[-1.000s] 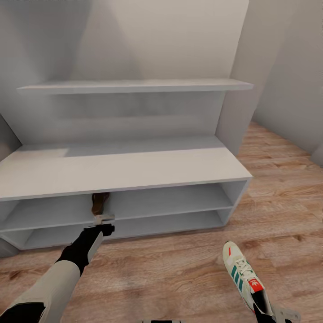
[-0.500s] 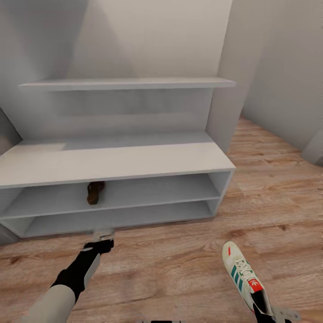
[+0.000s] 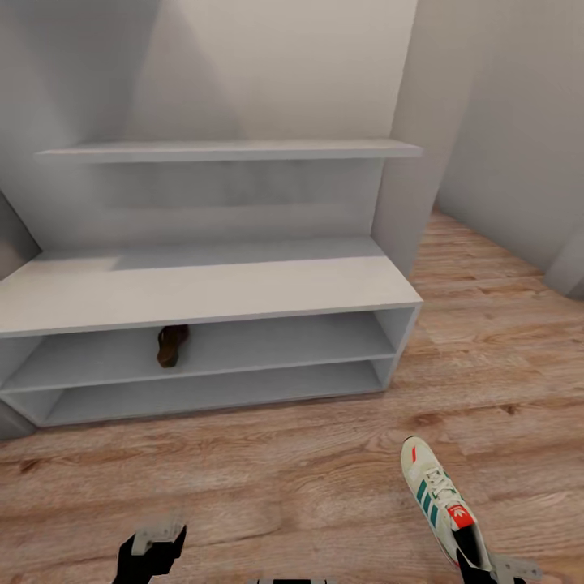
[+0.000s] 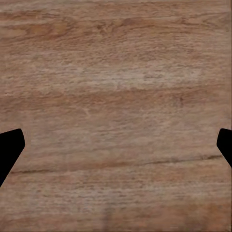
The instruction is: Pick up the two gym shoes and the two sandals from the corridor floor and place them onto the hallstand (shoe rack) in the corridor, making sure they are on the rack and not on the floor. Arrange them so the two gym shoes are next to each other and the two sandals are next to each other.
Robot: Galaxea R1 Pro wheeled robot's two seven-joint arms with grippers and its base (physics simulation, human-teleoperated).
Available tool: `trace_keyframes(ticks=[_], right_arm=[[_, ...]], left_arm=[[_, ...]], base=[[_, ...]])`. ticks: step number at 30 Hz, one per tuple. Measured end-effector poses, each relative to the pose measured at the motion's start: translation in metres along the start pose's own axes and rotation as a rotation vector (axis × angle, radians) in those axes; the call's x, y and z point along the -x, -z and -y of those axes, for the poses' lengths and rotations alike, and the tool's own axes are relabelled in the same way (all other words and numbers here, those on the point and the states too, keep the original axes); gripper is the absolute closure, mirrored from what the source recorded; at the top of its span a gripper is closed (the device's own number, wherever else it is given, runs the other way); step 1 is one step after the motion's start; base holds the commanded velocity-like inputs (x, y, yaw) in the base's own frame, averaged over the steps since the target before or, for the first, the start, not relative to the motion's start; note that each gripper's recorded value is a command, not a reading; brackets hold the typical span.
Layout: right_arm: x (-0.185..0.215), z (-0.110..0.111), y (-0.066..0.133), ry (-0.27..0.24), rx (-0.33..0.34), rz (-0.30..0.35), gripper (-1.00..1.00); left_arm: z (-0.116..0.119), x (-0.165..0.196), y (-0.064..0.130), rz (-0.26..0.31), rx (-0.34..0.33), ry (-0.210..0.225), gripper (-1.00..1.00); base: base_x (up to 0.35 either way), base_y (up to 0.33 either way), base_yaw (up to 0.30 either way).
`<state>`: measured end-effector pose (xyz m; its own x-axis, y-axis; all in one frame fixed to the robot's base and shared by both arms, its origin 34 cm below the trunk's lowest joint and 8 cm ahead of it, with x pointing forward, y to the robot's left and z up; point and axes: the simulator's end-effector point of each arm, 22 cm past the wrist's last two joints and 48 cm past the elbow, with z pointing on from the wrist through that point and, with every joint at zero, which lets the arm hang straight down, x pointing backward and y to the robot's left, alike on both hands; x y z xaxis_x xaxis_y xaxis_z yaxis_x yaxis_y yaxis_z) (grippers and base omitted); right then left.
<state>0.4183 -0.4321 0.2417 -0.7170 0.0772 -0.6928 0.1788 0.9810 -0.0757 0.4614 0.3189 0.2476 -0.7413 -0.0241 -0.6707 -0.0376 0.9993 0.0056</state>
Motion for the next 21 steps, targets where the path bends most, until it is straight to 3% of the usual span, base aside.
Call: trace_keyframes(ticks=[9, 15, 21], right_arm=[[-0.003, -0.002, 0.000, 0.000, 0.001, -0.007, 1.00], [-0.005, 0.000, 0.000, 0.000, -0.001, -0.009, 1.00], [-0.005, 0.001, 0.000, 0.003, -0.001, -0.010, 1.00]], left_arm=[[0.013, -0.037, 0.019, -0.030, -0.082, -0.013, -1.00], [0.015, -0.040, 0.020, -0.034, -0.088, -0.014, -1.00], [0.015, -0.040, 0.020, -0.035, -0.089, -0.014, -1.00]], base=[[0.000, 0.000, 0.194], [0.000, -0.047, 0.095], [-0.004, -0.205, 0.017]])
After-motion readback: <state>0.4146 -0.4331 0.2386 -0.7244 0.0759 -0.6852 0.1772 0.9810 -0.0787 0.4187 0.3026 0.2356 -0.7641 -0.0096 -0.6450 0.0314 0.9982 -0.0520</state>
